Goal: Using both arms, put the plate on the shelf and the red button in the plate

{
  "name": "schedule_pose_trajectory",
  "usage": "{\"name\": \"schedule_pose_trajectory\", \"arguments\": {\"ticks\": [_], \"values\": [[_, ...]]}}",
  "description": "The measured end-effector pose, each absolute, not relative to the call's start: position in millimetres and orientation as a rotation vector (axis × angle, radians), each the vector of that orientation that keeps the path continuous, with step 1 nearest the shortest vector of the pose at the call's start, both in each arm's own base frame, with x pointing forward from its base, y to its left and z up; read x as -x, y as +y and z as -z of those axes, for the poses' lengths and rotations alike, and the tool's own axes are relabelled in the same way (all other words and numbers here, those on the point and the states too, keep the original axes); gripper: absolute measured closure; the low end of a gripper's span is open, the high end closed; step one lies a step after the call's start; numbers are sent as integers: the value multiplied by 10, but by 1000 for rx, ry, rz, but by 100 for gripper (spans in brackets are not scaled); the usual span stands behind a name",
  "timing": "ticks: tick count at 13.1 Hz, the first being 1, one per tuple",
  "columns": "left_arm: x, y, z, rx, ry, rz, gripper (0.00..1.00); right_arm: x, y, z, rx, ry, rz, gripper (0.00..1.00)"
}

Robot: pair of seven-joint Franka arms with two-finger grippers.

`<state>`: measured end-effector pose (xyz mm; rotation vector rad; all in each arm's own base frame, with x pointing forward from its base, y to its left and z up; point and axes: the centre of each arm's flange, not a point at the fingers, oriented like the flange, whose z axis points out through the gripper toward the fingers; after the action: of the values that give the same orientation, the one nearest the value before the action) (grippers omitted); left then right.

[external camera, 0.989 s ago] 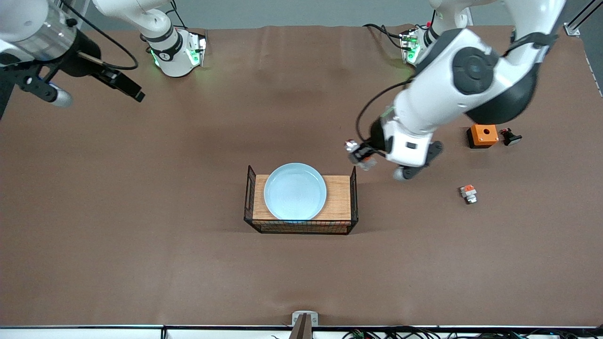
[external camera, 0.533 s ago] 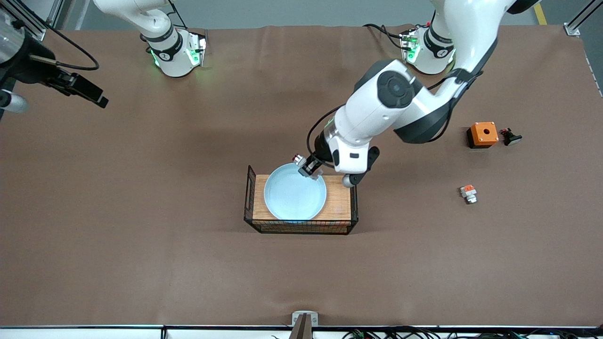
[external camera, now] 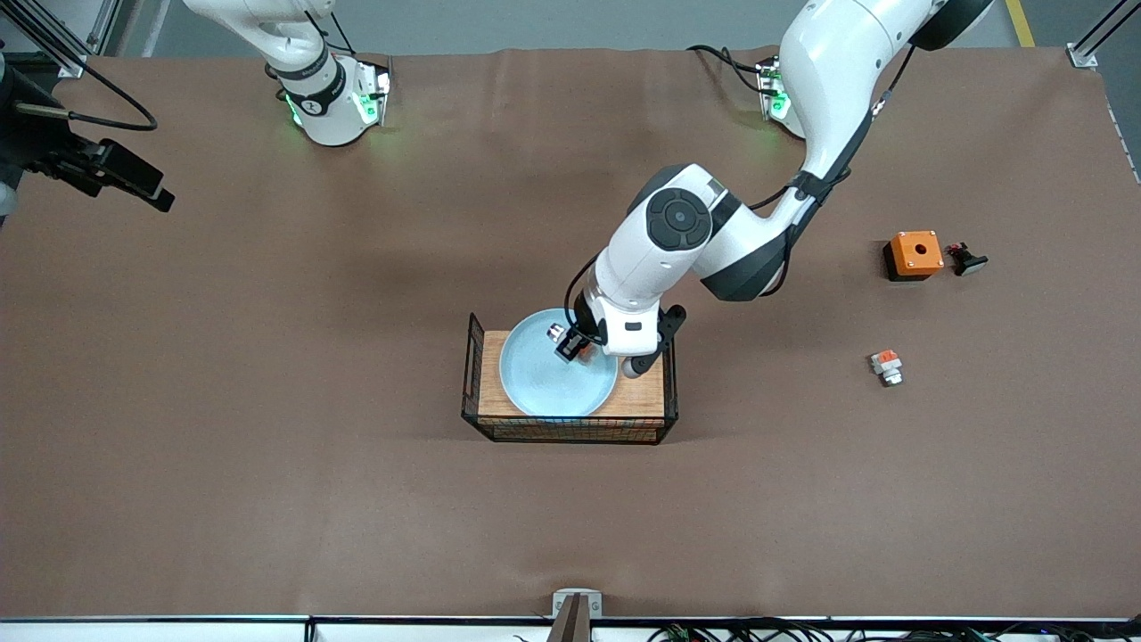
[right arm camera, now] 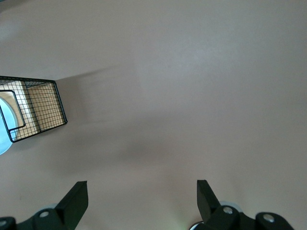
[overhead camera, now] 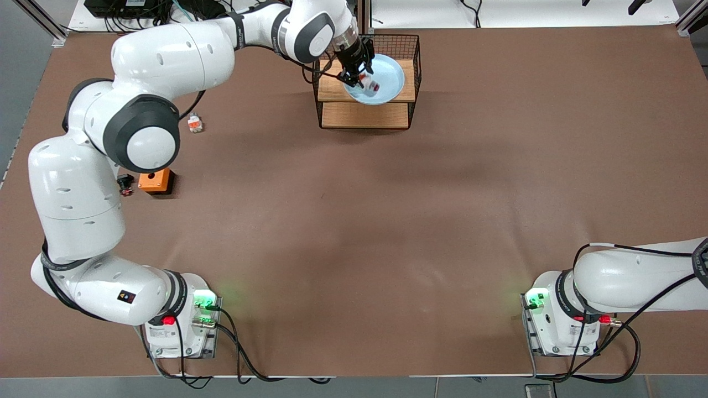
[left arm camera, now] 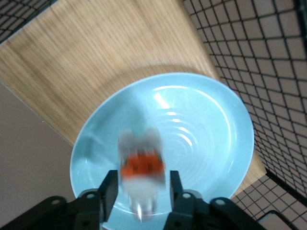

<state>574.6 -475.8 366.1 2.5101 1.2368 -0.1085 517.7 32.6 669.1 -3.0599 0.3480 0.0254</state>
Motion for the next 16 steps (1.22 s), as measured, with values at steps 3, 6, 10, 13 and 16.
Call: {"name": "schedule_pose_trajectory", "arguments": {"ticks": [3,6,10,13,16], "values": [[-5878,-4659,-3845,-2479,1248,65,11,-5180,293,-6743,3080,275,11,0],[-6059,-4264,-4240,-2534,1260,-28,0,-5188,205,-6802,3098,116,57,0],[-6156,-3437,-5011,-2714,1137,-110,0,-5193,34,-6820,3112,69,70,0],[-6110,-2753,-5624,-2802,1078,-152,0,-5191,-65,-6821,3113,82,71,0],[-6033,-2050,-6064,-2922,935,-178,0,-5189,-142,-6840,3115,33,79,0]]}}
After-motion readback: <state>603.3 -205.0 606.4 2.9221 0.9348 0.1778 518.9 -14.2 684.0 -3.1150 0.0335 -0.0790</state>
